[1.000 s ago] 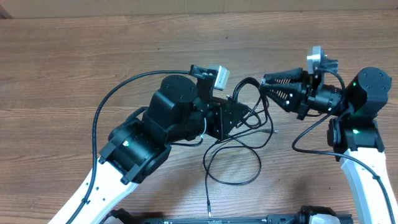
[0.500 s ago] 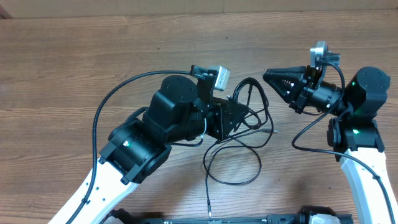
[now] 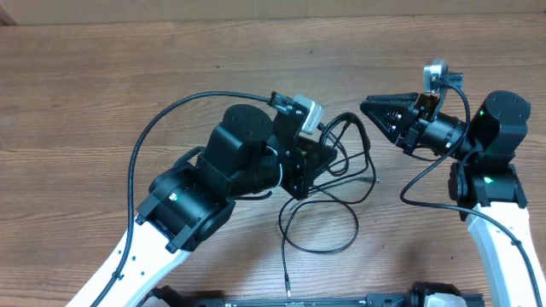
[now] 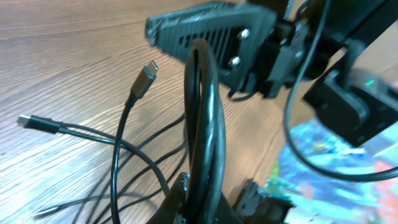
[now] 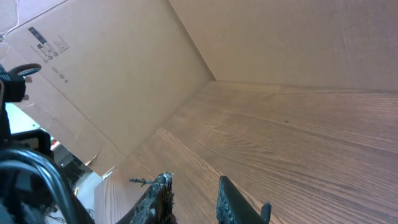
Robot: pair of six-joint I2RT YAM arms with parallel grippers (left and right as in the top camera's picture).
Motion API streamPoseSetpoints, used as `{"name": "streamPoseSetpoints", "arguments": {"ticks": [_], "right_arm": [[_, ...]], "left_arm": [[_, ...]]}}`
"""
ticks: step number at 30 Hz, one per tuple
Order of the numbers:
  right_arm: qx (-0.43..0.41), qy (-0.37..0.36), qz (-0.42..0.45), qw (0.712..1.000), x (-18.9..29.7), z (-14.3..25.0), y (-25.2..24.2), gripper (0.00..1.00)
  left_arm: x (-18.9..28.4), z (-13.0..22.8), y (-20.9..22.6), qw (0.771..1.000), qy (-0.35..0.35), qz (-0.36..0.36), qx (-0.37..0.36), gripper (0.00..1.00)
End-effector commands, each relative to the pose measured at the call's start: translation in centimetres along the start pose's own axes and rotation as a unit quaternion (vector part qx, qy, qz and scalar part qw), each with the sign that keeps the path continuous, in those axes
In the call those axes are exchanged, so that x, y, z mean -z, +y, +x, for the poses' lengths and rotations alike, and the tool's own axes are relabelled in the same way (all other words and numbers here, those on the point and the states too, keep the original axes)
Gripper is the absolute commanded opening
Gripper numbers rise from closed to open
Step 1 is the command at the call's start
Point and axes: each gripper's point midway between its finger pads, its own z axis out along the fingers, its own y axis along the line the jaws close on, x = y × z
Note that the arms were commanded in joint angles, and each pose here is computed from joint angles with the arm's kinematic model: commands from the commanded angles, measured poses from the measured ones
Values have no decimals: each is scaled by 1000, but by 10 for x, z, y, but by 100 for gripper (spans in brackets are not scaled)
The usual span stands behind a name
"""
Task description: Untangle cables
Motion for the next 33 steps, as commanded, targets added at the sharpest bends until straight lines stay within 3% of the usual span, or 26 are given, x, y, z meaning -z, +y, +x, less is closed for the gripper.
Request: {"name": "streamPoseSetpoints", "arguments": {"ticks": [1,19,33], "right_arm": [[7,-2,-2,1000,0,-5,3,22],[3,-1,-2,1000,-1,-4,2,23],[-9,5,1,1000,-1,0,1,23]], "left_arm": [[4,-2,22,998,-2,-51,-47,4],[30,26,98,962,61,-248,-97,4],[69,51,146,900,135,-393,-134,4]]}}
